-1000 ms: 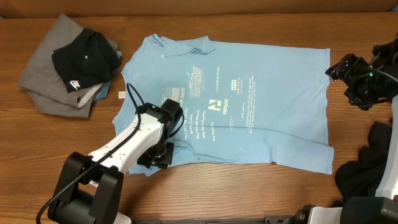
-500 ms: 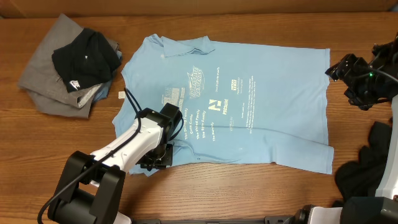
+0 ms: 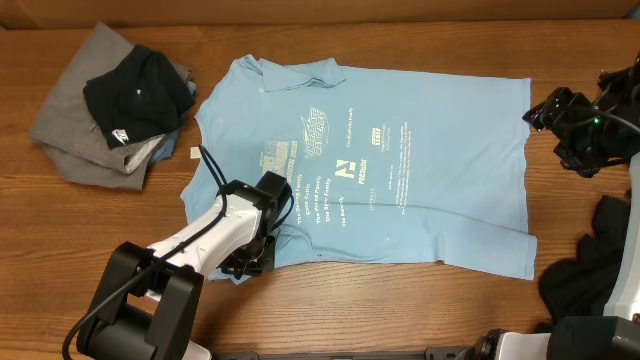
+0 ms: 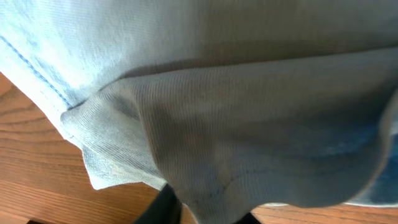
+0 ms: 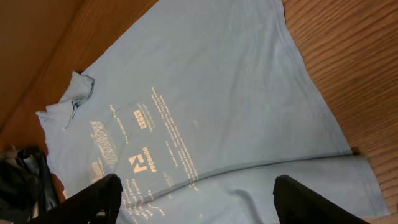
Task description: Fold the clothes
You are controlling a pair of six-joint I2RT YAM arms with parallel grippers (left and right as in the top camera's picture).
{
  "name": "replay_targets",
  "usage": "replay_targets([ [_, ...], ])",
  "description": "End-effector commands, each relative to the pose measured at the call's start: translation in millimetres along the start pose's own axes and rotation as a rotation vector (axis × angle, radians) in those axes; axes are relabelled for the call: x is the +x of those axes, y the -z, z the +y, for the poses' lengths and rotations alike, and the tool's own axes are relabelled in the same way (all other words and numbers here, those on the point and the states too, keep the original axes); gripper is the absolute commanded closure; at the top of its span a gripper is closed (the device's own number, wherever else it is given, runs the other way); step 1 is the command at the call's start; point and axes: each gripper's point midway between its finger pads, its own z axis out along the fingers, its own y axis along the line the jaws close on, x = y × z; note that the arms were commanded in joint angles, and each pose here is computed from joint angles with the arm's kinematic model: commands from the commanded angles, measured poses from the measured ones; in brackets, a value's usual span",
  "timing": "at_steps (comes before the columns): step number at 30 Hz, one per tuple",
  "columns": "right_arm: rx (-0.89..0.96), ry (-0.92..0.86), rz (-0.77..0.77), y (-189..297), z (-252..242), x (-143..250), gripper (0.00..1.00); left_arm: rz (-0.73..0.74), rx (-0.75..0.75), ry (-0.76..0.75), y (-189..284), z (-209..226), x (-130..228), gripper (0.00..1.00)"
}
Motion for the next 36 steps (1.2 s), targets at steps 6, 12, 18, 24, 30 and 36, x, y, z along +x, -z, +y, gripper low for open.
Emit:
replay_targets([
  [6,0.000,0.010,-0.008,-0.9,0.3,-2.4,0.19,-0.001,0.003,0.022,8.4,2.0,-2.1,0.96],
  [12,0.000,0.010,-0.008,-0.9,0.3,-2.5,0.19,-0.033,-0.068,0.029,39.4,16.9,-16.1,0.96],
  [18,0.088,-0.012,-0.046,-0.7,-14.9,-9.5,0.18,-0.088,-0.183,0.067,68.7,48.4,-33.4,0.96],
  [24,0.132,-0.054,-0.059,-3.8,-24.2,-14.3,0.11,-0.123,-0.185,0.166,76.3,72.1,-51.5,0.96],
  [30,0.148,-0.065,-0.025,-11.8,-29.1,-10.8,0.11,-0.213,-0.089,0.211,79.5,74.5,-84.3,0.88],
  [36,0.186,-0.078,0.007,-20.4,-38.2,-7.7,0.10,-0.262,-0.020,0.161,81.7,63.4,-100.0,0.62],
])
